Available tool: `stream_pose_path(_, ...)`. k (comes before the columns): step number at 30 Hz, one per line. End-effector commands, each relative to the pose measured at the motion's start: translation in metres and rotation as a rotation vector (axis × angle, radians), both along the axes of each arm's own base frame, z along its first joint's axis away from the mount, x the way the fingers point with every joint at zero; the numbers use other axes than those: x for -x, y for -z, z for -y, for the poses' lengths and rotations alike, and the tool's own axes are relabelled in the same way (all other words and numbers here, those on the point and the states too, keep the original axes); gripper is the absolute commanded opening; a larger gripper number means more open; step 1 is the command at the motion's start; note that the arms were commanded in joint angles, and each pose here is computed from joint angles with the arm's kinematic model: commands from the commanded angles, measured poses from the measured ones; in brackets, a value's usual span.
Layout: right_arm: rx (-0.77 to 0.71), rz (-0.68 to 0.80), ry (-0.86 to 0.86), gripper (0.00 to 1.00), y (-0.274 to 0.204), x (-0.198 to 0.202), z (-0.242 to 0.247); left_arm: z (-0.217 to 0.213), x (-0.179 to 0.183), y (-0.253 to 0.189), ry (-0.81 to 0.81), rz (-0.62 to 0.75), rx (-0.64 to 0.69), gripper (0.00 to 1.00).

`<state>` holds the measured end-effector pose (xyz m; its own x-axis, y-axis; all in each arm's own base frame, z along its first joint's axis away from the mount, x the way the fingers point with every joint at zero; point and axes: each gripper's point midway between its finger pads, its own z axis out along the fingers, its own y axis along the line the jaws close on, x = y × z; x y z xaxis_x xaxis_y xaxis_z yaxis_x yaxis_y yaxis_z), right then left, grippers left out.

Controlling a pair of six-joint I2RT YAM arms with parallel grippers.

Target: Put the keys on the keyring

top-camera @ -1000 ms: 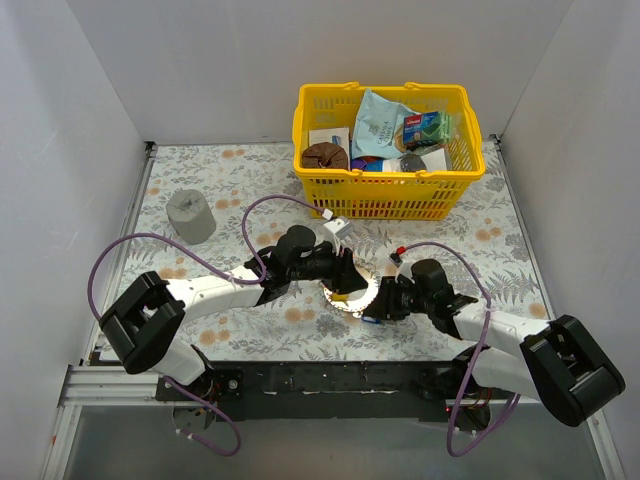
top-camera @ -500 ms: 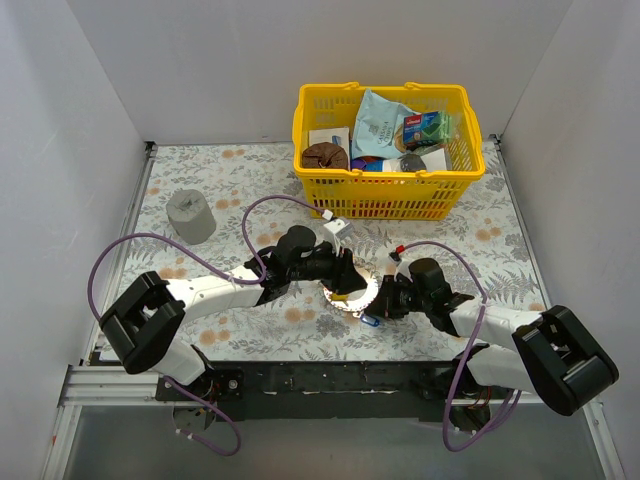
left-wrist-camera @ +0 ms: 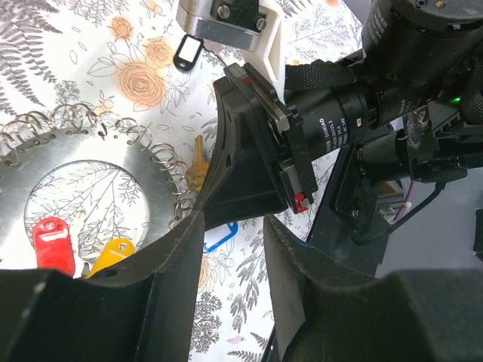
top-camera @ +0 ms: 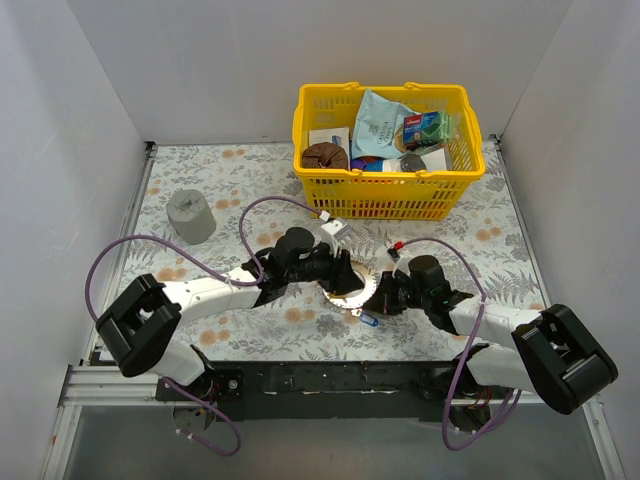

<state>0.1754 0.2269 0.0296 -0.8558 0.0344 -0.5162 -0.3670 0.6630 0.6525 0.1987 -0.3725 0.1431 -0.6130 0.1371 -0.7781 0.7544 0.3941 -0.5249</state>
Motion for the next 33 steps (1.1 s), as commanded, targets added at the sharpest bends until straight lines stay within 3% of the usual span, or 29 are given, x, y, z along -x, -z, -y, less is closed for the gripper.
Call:
stream_pose_path(1, -0.027, 0.124, -0.061, 0.01, -0.030, -0.017, -0.013, -0.012, -0.009, -0.017, -0.051, 0.072, 0.001, 0.37)
stream_pose_path(8, 0.010, 0.240, -0.114, 0.01, -0.053, -0.027, -0.013, -0.029, -0.022, -0.032, -0.087, 0.103, 0.012, 0.37)
stream_pose_path(18, 0.015, 0.518, -0.232, 0.01, -0.098, -0.036, -0.015, -0.047, -0.026, -0.051, -0.080, 0.097, 0.096, 0.38)
stream_pose_path(26, -0.085, 0.686, -0.313, 0.01, -0.127, -0.026, -0.024, -0.049, -0.016, -0.061, 0.005, 0.097, 0.175, 0.38)
stream_pose_path(33, -0.169, 0.934, -0.361, 0.01, -0.164, -0.015, -0.025, -0.046, 0.000, -0.078, 0.099, 0.163, 0.260, 0.38)
